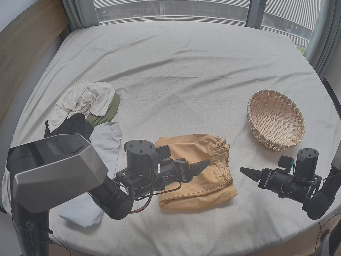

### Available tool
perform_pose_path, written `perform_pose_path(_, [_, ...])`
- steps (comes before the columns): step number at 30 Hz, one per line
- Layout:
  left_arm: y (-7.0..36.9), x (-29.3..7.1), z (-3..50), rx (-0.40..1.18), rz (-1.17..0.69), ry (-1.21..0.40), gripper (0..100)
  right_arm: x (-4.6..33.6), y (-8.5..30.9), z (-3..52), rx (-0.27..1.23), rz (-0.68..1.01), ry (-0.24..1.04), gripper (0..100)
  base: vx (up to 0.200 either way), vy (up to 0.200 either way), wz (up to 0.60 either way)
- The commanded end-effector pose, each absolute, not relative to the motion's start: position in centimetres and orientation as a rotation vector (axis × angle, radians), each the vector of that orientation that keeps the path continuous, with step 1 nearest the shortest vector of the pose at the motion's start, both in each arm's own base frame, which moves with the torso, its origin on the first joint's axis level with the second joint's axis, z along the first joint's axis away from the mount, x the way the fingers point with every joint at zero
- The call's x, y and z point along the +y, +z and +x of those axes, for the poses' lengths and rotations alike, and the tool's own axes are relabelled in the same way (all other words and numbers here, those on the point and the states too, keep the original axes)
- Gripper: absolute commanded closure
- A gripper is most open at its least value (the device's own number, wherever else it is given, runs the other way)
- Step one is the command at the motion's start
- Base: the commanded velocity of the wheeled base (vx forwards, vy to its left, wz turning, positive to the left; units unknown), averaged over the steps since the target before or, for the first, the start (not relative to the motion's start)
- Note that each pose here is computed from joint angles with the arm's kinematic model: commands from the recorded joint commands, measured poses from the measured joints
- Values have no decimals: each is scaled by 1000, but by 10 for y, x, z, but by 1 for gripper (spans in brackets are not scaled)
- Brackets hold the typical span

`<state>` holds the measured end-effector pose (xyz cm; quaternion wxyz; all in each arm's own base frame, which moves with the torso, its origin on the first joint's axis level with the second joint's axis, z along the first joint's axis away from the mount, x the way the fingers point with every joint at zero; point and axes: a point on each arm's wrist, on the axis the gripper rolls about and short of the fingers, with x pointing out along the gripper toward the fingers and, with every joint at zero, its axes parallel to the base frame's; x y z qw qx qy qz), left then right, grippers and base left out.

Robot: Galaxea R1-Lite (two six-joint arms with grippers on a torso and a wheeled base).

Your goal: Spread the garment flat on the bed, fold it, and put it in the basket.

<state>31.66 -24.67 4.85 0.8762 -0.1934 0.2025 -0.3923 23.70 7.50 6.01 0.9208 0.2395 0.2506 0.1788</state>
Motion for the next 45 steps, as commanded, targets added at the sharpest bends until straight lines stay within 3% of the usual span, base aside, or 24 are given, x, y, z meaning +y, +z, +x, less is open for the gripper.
perform_pose_path(1, [51, -223, 309, 434, -408, -777, 0, 78, 45, 241, 568, 517, 369, 0, 0, 0, 0])
perform_pose_path(12, [65, -154, 284, 420, -437, -658, 0, 91, 4, 250, 632, 539, 375, 0, 0, 0, 0])
perform_pose_path(19, [61, -123, 275, 400, -451, -583, 0, 98, -3, 251, 645, 544, 392, 0, 0, 0, 0])
perform_pose_path(43, [47, -82, 251, 439, -487, -499, 0, 138, -13, 280, 599, 572, 474, 0, 0, 0, 0])
perform_pose_path(44, [46, -82, 250, 448, -496, -497, 0, 139, -13, 279, 600, 572, 477, 100, 0, 0, 0])
perform_pose_path(45, [46, -82, 249, 454, -503, -492, 0, 140, -13, 278, 603, 571, 481, 100, 0, 0, 0])
